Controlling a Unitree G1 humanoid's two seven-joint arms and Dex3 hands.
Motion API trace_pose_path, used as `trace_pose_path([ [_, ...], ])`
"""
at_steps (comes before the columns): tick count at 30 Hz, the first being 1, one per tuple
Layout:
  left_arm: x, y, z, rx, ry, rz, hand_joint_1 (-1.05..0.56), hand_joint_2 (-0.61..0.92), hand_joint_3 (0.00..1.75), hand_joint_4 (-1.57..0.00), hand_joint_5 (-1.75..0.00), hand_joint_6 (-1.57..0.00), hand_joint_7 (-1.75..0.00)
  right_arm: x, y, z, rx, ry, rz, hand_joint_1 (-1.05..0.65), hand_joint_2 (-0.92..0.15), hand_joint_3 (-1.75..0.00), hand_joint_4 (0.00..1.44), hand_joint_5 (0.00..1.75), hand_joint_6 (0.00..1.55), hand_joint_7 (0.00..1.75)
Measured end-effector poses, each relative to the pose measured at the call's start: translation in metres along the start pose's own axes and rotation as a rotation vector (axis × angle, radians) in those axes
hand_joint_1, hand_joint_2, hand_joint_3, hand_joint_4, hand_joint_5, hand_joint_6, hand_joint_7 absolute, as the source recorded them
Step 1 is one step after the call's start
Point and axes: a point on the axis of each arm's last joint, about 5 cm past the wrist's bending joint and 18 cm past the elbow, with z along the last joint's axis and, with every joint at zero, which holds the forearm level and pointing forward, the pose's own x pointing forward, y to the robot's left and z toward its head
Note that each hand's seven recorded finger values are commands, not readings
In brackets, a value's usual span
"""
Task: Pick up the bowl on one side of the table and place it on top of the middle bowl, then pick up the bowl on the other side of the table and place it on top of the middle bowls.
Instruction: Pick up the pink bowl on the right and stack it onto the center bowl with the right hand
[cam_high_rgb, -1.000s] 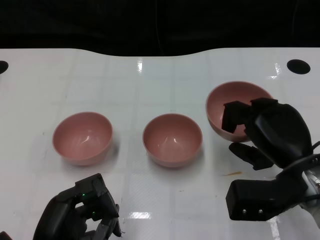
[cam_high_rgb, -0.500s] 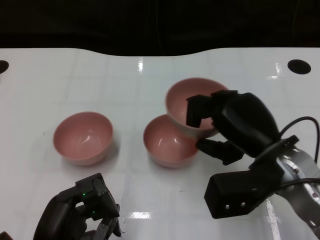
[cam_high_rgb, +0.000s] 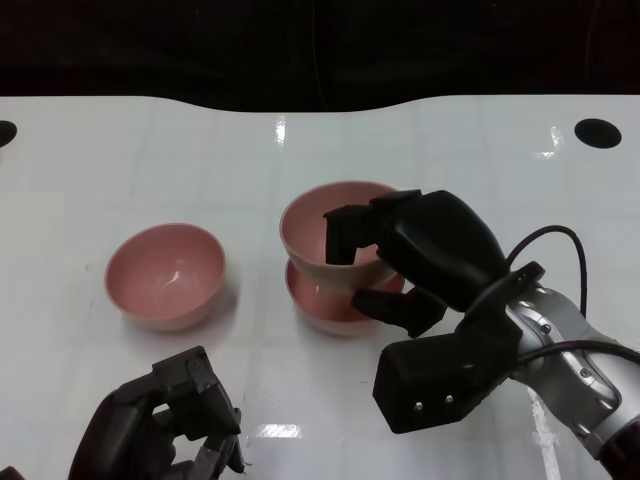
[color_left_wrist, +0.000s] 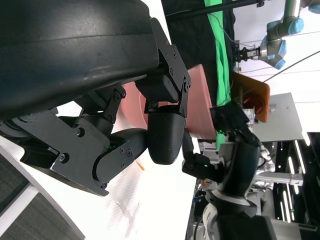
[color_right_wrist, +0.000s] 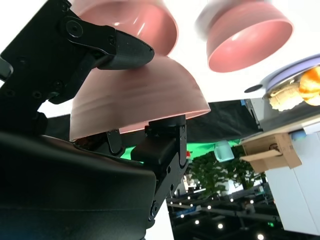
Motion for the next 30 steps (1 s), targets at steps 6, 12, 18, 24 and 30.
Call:
trace_pose_path([
  [6,0.0,0.0,0.0,-0.001,0.0,-0.002,-0.16,0.61,1.1,-0.79,-1.75,-0.73,-1.55,0.003,0.006,0.0,-0.007,-0.003,0.038,-0.23,-0.26,-1.42,0.99,1.75,0.82,1.63],
  [12,0.0,-0.002,0.0,-0.008,0.009,-0.002,-0.15,0.61,1.09,-0.79,-1.75,-0.74,-1.55,0.008,0.011,-0.003,-0.017,0.005,0.071,-0.24,-0.35,-1.31,0.99,1.75,0.74,1.74],
  [18,0.001,-0.003,0.0,-0.012,0.008,-0.006,-0.17,0.61,1.09,-0.79,-1.75,-0.75,-1.54,0.006,0.019,-0.006,-0.036,0.019,0.116,-0.25,-0.42,-1.19,0.96,1.75,0.76,1.56],
  [24,0.001,-0.004,0.001,-0.013,0.007,-0.003,-0.15,0.62,1.07,-0.78,-1.74,-0.74,-1.55,0.003,0.023,-0.01,-0.039,0.042,0.136,-0.29,-0.57,-0.86,0.84,1.53,0.91,0.79],
  [30,0.001,-0.004,0.002,-0.011,0.007,-0.003,-0.14,0.62,1.07,-0.76,-1.74,-0.73,-1.55,0.003,0.026,-0.009,-0.08,0.074,0.213,-0.47,-0.9,-0.24,0.57,0.79,0.73,0.11],
])
